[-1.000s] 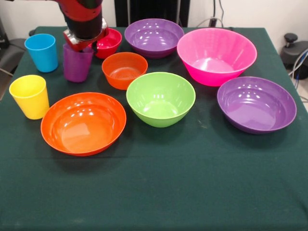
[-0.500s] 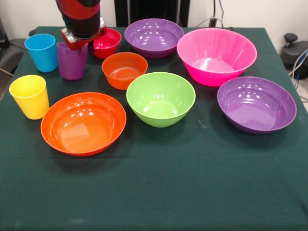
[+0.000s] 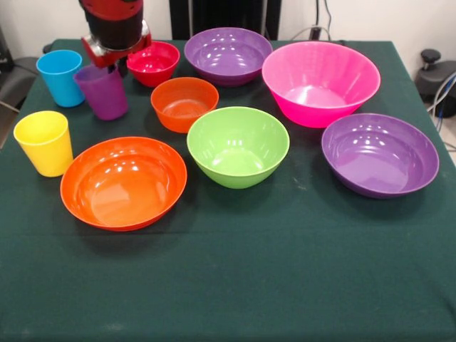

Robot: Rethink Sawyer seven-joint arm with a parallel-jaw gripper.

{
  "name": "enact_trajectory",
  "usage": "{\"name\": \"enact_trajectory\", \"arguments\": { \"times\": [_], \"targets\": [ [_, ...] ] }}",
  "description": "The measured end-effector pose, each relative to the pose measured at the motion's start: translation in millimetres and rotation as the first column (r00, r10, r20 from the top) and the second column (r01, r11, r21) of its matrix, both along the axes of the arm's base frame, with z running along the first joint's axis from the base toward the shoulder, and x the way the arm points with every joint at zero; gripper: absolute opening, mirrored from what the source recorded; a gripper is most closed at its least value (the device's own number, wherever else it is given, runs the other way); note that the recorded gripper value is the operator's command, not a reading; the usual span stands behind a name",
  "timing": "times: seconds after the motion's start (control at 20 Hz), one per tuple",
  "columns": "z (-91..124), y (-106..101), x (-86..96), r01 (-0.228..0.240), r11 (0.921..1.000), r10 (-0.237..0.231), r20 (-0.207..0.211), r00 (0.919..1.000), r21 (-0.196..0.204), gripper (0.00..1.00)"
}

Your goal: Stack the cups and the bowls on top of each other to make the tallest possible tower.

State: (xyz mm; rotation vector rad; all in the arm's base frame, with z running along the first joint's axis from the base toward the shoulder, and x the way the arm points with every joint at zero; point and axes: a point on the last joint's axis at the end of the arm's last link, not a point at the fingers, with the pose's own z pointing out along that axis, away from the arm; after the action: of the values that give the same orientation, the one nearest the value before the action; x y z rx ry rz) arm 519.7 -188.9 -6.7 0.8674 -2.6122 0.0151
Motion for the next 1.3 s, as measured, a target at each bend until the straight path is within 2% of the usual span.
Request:
{"name": "enact_trajectory", "arguments": {
  "times": [0.2, 0.45, 0.55, 0.8, 0.9, 1.05, 1.15, 1.25, 1.3],
  "targets": [
    [16.5, 3.6, -1.2, 0.005, 0.9998, -0.006, -0.010, 0.9999, -0.019, 0.00],
    [42.4, 20.2, -9.5, 0.005, 0.9985, -0.008, -0.069, 0.9976, -0.054, 0.00],
    [47.0, 24.6, -11.4, 0.003, 0.9982, -0.008, -0.078, 0.9969, -0.061, 0.00],
    [59.1, 45.8, -23.7, 0.004, 0.9969, -0.013, -0.108, 0.9941, -0.079, 0.00],
    [60.2, 59.6, -34.9, 0.019, 0.9950, -0.031, -0.121, 0.9922, -0.098, 0.00],
    [58.5, 72.6, -43.4, 0.040, 0.9917, -0.053, -0.106, 0.9929, -0.122, 0.00],
    [55.3, 90.8, -52.5, 0.078, 0.9846, -0.089, -0.065, 0.9939, -0.156, 0.00],
    [54.2, 98.8, -55.3, 0.098, 0.9807, -0.107, -0.046, 0.9932, -0.169, 0.00],
    [53.3, 107.6, -58.0, 0.122, 0.9759, -0.128, -0.024, 0.9915, -0.181, 0.00]
  ]
}}
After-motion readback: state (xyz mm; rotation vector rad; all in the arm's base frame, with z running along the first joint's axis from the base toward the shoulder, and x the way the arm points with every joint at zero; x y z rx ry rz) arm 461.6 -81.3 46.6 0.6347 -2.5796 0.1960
